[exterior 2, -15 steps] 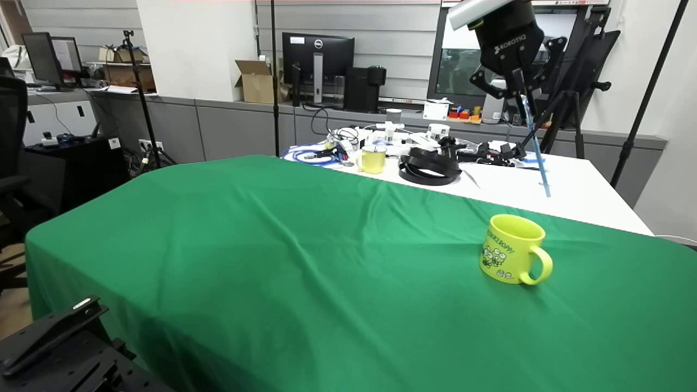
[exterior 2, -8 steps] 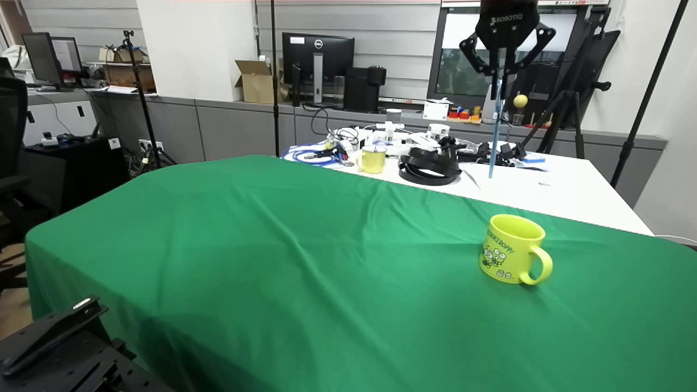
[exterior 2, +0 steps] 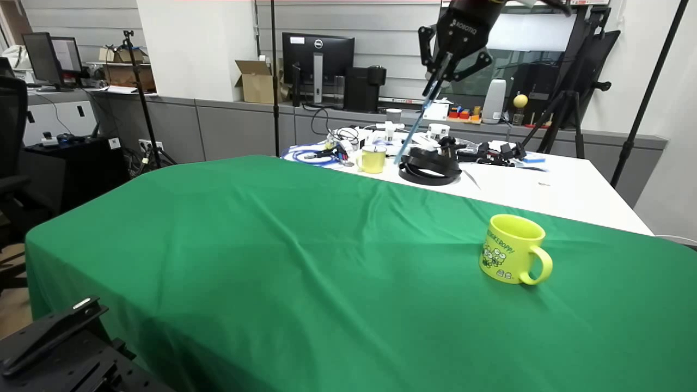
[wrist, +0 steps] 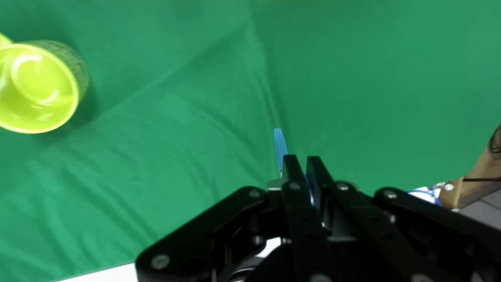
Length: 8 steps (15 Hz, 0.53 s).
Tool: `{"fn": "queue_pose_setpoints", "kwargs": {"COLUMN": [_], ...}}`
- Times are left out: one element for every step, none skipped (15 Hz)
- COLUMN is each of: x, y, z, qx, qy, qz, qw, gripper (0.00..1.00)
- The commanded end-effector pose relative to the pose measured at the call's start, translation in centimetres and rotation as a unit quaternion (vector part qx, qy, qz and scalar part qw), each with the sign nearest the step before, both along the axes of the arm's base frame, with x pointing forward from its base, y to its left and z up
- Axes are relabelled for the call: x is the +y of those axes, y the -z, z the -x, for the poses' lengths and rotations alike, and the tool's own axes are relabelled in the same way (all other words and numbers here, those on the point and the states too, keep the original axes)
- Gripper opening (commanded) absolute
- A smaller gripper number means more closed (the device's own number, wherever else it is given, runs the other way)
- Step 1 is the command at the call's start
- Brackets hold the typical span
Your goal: Remove the scissors from the mug.
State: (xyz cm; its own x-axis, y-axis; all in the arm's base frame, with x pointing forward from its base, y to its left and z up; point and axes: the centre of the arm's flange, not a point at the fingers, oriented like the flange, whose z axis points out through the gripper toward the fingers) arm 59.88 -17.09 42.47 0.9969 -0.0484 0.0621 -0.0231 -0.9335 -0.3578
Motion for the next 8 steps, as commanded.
{"fn": "queue_pose_setpoints", "kwargs": {"x": [1.1,1.7,2.1,2.7,3.2,3.7,4.1,4.4], "y": [1.7,2.7,3.5,4.4,5.2,6.1,6.9,8.1], "z": [-1.0,-0.8,-0.6,-0.3,0.0,0.4,0.7,1.1], "qx": [0.048,0.069,0.089,0.112,0.134,0.155,0.173,0.19], "qy": [-0.04,-0.053,-0.064,-0.077,-0.09,-0.099,-0.108,-0.119], "qz": [-0.082,-0.103,-0.123,-0.141,-0.158,-0.169,-0.181,-0.191], "qw": [0.9947,0.9909,0.9863,0.9807,0.9742,0.9683,0.9621,0.9556], "gripper": [0.02,0.02,0.02,0.02,0.02,0.02,0.02,0.02]}}
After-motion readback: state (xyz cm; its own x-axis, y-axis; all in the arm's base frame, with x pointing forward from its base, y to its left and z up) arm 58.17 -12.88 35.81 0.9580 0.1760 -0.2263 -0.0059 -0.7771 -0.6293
